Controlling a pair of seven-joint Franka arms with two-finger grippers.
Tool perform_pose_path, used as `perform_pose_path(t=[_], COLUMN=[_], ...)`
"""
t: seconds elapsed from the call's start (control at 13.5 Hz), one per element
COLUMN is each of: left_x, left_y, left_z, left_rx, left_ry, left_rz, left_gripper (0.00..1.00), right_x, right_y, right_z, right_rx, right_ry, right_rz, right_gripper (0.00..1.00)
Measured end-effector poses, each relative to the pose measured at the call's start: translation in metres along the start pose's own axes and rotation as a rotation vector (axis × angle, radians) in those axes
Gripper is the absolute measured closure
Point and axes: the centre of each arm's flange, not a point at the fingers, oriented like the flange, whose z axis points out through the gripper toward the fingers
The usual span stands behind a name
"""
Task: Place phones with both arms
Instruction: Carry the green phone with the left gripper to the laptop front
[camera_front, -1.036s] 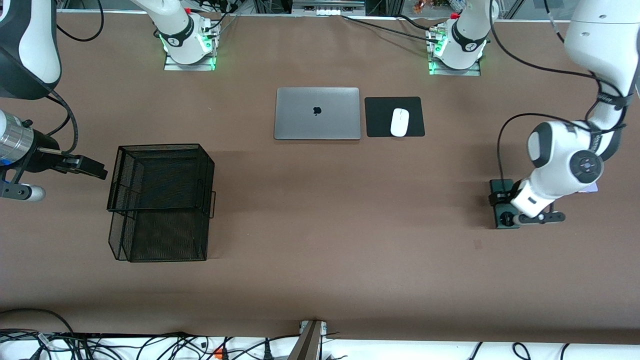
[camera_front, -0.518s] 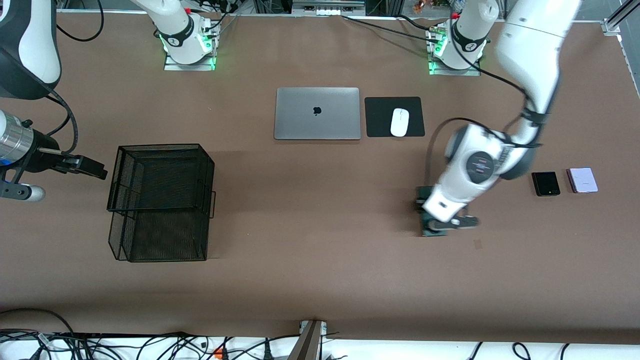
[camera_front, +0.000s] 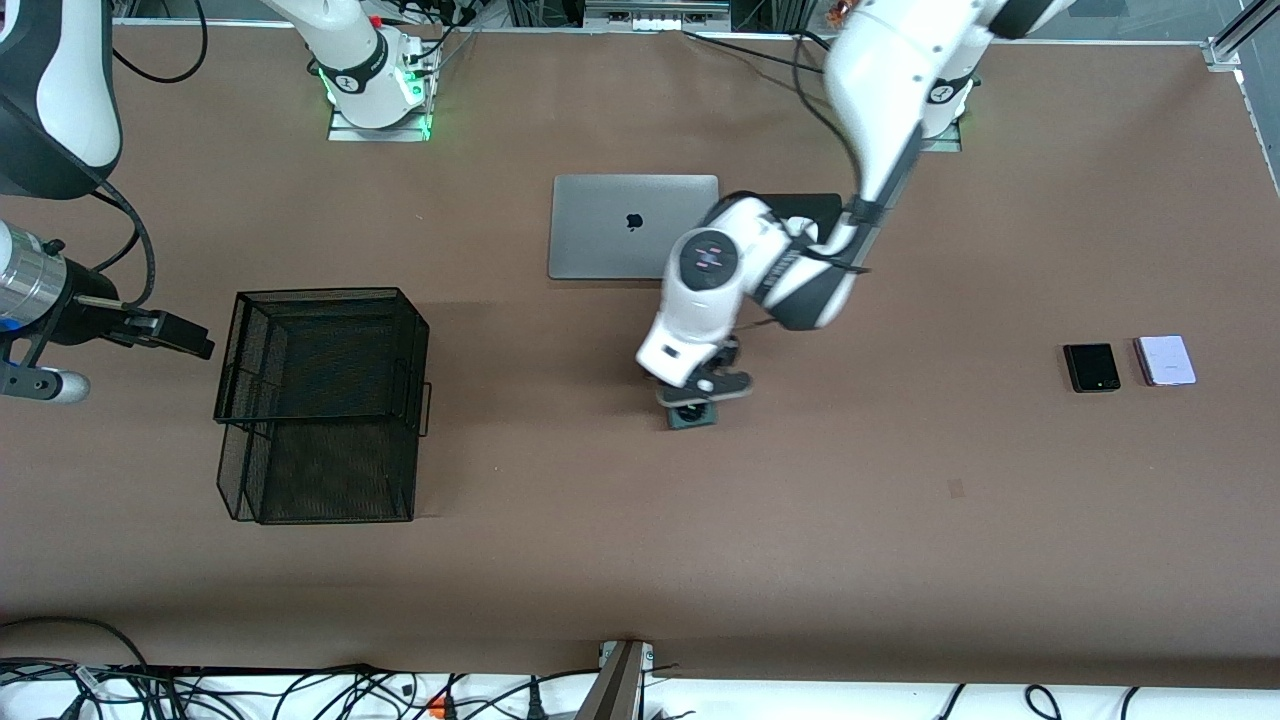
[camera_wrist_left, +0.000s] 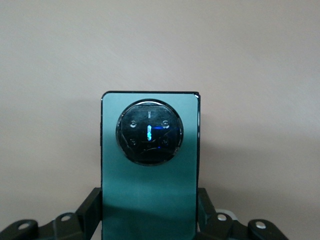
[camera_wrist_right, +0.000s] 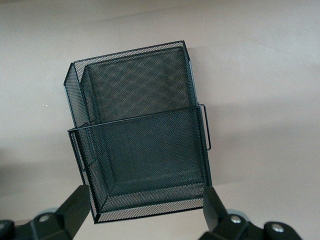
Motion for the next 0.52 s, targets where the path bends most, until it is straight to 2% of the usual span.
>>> perform_pose_path(t=[0.52], left_x=[-0.053], left_y=[0.091], left_z=[0.024], left_rx=[-0.072], left_ry=[0.037], left_rz=[0.051], left_gripper=[0.21], right_x=[0.000], right_y=[0.000], right_z=[0.000], right_rx=[0.000], right_ry=[0.000], right_rz=[0.000], right_gripper=[0.00])
